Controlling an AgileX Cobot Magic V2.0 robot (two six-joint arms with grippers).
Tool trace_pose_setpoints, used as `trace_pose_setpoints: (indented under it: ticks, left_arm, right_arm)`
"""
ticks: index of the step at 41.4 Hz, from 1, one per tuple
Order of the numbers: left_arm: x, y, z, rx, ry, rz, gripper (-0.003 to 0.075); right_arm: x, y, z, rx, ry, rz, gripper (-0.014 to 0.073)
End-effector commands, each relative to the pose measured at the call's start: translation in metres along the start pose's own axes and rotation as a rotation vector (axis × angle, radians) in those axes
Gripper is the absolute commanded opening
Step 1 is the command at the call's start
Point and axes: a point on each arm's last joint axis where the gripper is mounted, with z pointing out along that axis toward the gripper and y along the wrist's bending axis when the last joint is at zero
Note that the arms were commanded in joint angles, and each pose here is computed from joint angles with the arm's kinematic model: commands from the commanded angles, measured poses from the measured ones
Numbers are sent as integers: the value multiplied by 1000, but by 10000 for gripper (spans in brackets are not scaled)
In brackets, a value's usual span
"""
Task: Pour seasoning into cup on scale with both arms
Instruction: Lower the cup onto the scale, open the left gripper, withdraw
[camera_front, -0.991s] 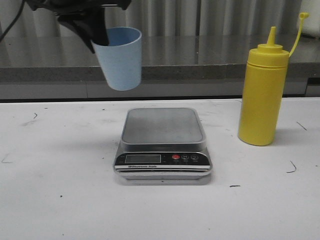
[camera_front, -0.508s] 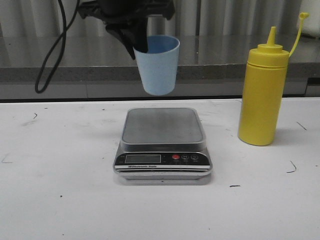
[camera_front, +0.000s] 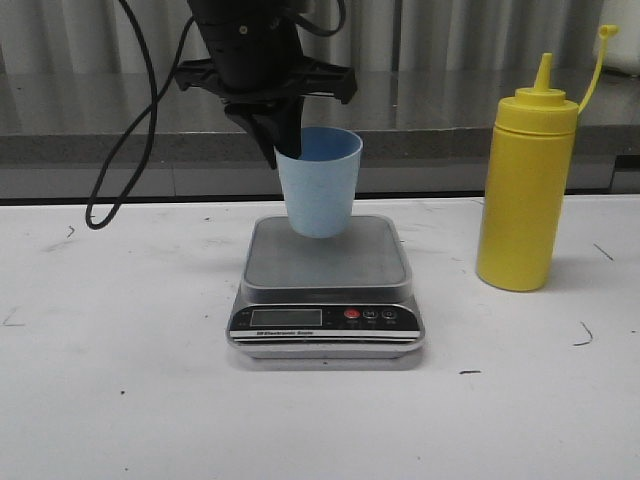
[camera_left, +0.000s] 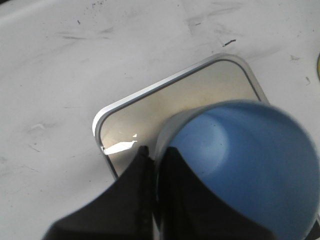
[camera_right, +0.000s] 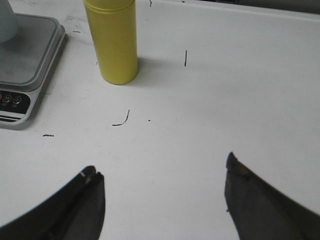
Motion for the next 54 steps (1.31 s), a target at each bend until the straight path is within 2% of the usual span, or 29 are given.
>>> trace_pose_setpoints:
  ticks: [1,22,27,29,33,34,37,47,54]
  left_arm:
    - [-15,-5,-35,27,-123,-10,-19]
    - [-12,-5,-22,25,-82,-12,-8]
    - [-12,-5,-22,27,-79,-13,103]
    - [-12,-5,-22,28,-77,-14,203]
    - [-11,-6,-26,33,-75,-17,352]
    - [-12,-6,-29,42,-79,-23,393]
    - [-13,-7,-41,48,-98,-25,421]
    - [-14,-4,-118,29,-237,-2,419]
    - [9,-2,-176,45,-316,-7,419]
  right_arm:
    - [-12,-1,-3,11,-75,-16,529]
    - [-12,-1,-3,11,-75,-16,529]
    - [-12,-1,-3,11,-75,-16,529]
    - [-12,-1,-3,11,-75,-16,529]
    - [-12,-1,-3,11,-75,-16,529]
    - [-12,-1,-3,11,-75,-16,529]
    - [-12,-1,-3,11,-75,-16,529]
    - [-12,-1,-3,11,-75,-16,529]
    - [-12,-1,-3,11,-75,-16,529]
